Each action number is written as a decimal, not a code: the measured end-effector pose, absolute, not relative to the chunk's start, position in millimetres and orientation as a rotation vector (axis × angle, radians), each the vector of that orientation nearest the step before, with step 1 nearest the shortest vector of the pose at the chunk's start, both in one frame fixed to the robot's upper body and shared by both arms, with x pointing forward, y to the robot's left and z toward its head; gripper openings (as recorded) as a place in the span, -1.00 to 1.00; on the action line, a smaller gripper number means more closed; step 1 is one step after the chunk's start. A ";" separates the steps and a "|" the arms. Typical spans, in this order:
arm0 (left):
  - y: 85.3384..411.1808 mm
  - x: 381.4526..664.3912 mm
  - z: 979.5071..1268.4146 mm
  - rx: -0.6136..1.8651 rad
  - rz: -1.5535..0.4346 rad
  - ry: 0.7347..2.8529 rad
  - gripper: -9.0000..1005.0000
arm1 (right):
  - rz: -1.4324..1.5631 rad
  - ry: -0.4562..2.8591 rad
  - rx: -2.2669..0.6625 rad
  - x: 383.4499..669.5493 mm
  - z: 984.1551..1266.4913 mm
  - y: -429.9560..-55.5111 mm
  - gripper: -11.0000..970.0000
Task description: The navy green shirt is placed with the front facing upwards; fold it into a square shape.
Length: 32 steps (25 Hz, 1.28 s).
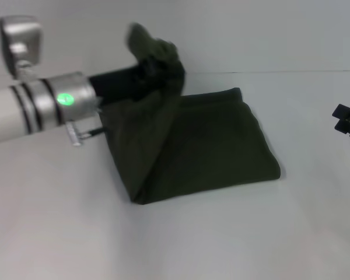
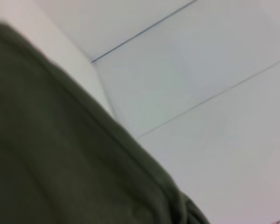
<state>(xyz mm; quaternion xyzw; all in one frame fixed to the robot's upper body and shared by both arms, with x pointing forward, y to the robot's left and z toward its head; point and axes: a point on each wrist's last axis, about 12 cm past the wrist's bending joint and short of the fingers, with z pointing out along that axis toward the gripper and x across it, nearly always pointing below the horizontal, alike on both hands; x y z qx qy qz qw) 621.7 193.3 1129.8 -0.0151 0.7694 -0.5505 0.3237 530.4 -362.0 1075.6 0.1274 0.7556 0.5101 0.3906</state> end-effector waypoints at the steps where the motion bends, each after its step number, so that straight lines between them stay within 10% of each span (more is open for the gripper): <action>1: 184.0 624.8 1126.7 -0.024 -1.420 2.037 -0.97 | 1.297 1.920 0.324 530.3 1075.5 -361.9 0.21; 23: 111.6 604.2 1099.1 0.422 -1.404 2.087 -0.76 | 1.284 1.949 0.343 526.5 1070.3 -363.3 0.21; 32: 220.0 580.4 1113.8 0.005 -1.640 1.926 -0.03 | 1.240 2.050 0.280 534.9 1076.1 -369.2 0.21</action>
